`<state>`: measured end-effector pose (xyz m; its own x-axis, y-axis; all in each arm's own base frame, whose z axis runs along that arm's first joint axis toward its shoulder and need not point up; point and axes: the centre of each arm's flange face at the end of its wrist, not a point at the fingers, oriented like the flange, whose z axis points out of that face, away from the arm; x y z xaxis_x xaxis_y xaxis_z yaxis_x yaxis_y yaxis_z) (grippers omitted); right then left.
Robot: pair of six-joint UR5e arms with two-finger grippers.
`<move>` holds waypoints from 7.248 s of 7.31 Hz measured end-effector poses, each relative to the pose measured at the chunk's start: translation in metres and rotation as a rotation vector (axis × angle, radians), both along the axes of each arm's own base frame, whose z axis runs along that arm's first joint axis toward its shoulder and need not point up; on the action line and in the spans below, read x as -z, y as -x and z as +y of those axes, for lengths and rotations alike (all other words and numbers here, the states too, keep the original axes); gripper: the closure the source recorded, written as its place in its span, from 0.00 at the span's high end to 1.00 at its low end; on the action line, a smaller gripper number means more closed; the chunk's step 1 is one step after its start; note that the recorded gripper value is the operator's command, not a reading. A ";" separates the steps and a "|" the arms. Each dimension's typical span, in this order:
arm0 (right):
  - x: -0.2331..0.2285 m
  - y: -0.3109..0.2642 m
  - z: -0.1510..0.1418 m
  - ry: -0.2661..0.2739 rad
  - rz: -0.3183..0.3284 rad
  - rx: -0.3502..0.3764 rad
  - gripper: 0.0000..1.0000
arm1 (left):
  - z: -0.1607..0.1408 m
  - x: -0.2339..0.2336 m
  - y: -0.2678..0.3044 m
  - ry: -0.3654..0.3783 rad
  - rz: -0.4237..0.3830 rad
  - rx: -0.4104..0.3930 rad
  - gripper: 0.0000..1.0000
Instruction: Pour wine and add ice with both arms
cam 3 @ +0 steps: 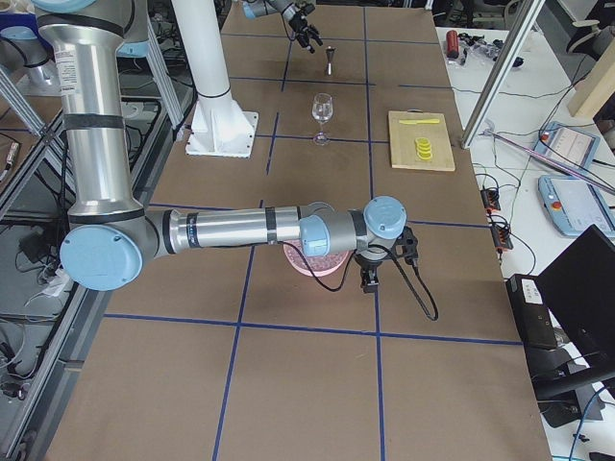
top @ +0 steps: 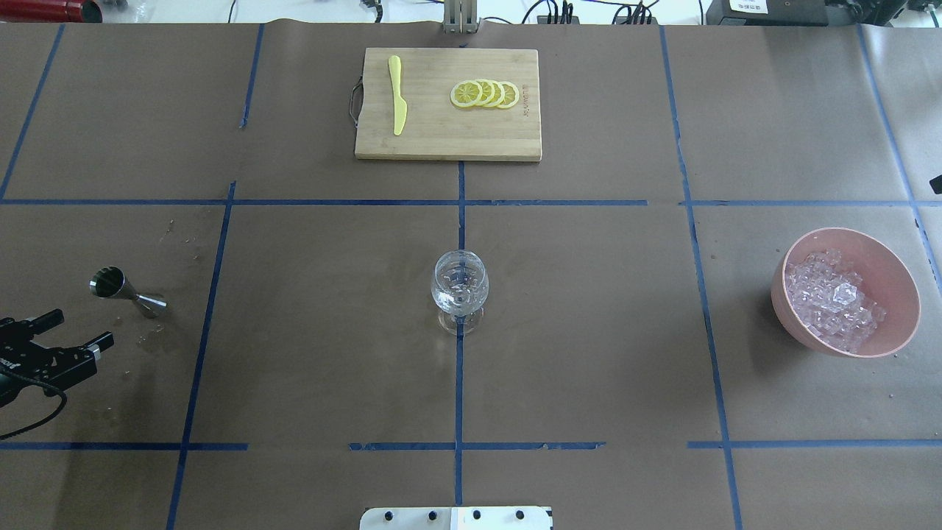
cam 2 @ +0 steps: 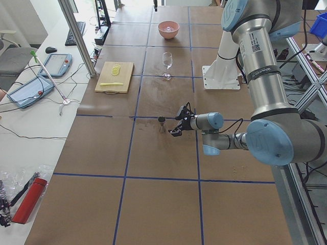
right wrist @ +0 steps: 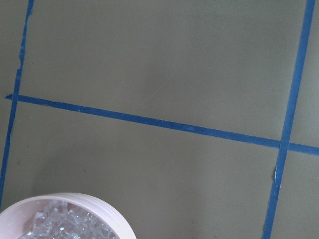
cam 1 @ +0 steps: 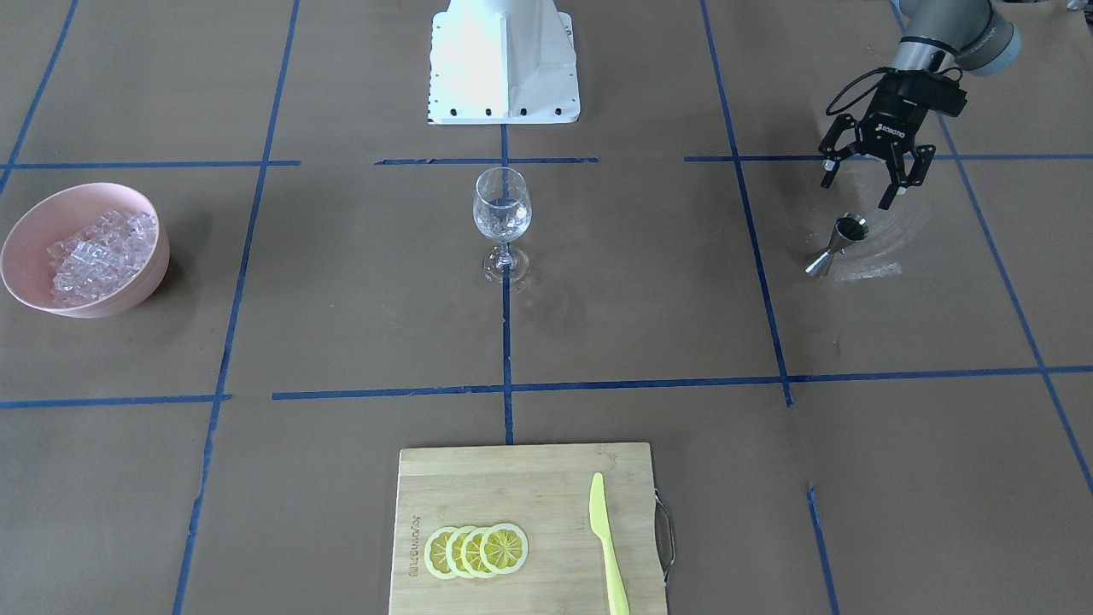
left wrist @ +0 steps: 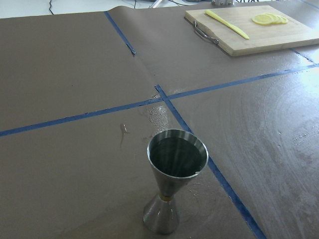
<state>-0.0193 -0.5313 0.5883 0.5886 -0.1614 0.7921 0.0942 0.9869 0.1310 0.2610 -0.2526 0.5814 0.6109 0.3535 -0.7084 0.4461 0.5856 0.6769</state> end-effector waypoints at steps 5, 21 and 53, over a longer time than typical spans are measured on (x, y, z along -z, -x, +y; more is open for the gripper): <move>0.009 0.000 0.002 -0.017 -0.004 -0.001 1.00 | -0.013 -0.020 -0.067 -0.070 -0.017 0.231 0.99; 0.010 0.000 0.001 -0.025 -0.003 0.003 1.00 | -0.027 -0.024 -0.097 -0.110 -0.016 0.396 0.51; 0.012 0.000 0.000 -0.026 -0.002 0.001 1.00 | -0.020 0.356 -0.267 -0.505 -0.384 0.233 0.00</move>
